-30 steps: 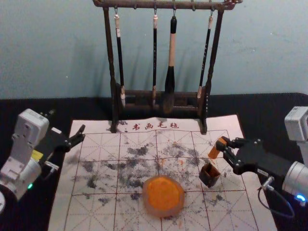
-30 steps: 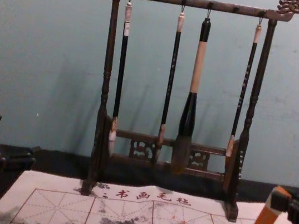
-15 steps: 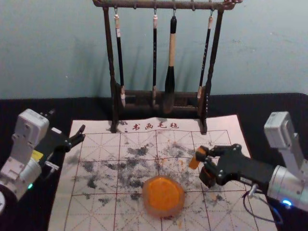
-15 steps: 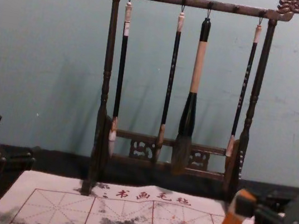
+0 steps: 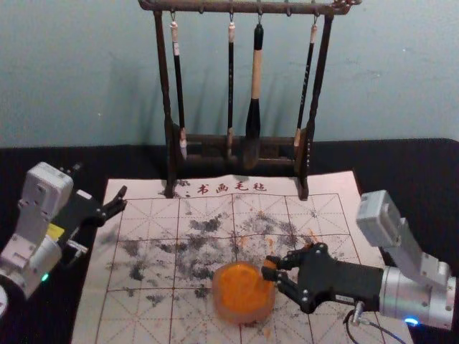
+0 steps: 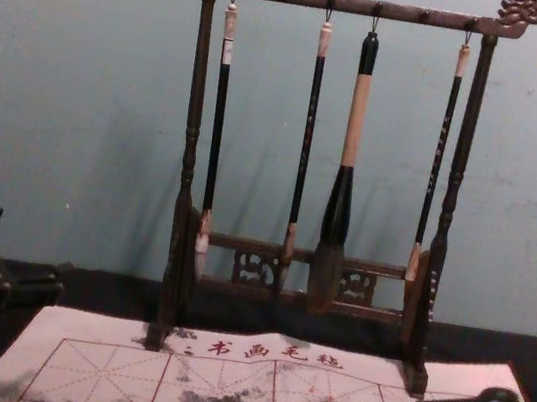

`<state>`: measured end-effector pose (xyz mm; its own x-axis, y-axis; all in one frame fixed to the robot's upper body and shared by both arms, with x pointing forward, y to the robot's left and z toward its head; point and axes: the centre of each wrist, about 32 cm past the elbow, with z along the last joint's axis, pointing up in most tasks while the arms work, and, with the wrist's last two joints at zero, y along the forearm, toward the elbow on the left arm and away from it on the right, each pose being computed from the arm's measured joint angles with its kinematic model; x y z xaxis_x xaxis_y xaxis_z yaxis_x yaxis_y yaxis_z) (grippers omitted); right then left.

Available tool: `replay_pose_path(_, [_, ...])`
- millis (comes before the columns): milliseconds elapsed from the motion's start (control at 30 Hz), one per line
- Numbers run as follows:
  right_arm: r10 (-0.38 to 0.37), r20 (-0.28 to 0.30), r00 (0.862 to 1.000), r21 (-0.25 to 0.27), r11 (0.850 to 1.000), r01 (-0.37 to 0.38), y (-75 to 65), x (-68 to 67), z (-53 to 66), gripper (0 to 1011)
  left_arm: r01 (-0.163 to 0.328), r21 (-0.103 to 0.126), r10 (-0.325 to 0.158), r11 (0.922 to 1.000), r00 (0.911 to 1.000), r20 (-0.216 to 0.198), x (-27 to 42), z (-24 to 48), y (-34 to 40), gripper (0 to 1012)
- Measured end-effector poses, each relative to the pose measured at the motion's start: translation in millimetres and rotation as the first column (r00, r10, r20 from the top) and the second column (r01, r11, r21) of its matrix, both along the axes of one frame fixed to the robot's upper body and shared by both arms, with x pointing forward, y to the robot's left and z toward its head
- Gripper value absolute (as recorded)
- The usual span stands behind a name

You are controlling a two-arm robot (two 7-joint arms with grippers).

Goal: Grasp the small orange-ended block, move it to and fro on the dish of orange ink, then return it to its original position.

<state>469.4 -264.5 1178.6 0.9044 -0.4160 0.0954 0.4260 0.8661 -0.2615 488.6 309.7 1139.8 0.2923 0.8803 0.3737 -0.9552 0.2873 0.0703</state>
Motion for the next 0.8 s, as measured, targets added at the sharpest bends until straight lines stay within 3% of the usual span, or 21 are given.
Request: replay_pose_path(800, [0.080, -0.010, 0.997, -0.107, 0.991, -0.081, 19.7, 12.3, -1.8, 82, 0.000, 0.000, 0.000, 1.0000, 1.0000, 0.000, 0.0, 0.0, 0.0, 1001])
